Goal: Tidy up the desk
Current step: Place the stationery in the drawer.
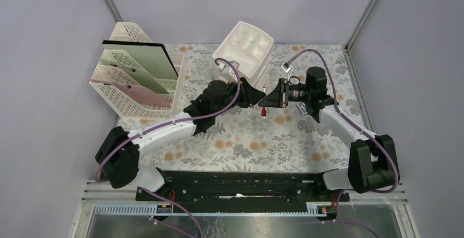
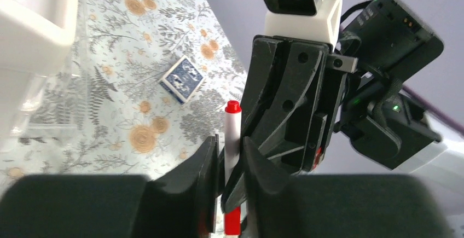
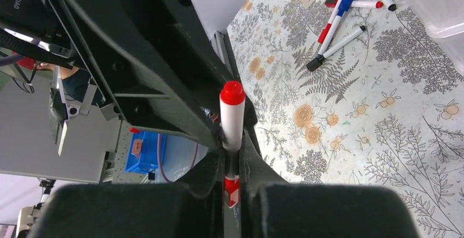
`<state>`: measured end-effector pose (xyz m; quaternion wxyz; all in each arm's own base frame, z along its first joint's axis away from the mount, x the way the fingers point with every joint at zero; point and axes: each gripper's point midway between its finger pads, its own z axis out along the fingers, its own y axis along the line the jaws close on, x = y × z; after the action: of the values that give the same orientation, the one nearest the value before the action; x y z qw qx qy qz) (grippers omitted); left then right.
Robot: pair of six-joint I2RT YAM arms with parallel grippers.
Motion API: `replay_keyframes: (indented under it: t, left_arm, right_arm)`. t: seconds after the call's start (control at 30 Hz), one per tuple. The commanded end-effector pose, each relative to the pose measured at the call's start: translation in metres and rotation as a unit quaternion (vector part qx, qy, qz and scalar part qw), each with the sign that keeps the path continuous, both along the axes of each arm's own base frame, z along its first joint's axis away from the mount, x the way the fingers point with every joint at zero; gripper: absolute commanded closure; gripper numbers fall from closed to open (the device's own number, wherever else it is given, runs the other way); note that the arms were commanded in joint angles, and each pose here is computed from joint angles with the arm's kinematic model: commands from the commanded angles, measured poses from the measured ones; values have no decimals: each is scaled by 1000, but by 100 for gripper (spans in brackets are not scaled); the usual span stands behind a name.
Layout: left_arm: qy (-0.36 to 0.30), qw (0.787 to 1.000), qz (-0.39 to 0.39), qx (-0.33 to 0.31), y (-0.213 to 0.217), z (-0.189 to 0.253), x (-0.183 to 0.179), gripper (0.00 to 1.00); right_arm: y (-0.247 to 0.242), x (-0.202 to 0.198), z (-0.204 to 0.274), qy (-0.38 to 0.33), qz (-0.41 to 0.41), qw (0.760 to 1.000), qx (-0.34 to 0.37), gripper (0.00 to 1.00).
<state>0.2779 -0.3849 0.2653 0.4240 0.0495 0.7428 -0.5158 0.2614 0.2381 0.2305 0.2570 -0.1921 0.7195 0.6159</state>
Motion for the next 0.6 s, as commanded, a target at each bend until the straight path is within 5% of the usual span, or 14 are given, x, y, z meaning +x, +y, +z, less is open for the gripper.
replay_keyframes:
  t: [0.0,0.1,0.33,0.57]
  left_arm:
    - [-41,998,38,-26,17,48,4,61]
    - [-56,996,61,-8,34,57,7,36]
    - [-84,988,116,53,89,58,15,2]
    - [-40,973,207,91,161,19,19,1]
  right_arm:
    - [3,-1,3,-26,15,1000,3,100]
    - [-1,0,-3,-41,17,999,-11,100]
    - [-38,37,-21,-26,-70,996,-50,100]
    - [-61,83,-47,-11,-154,980,-126,100]
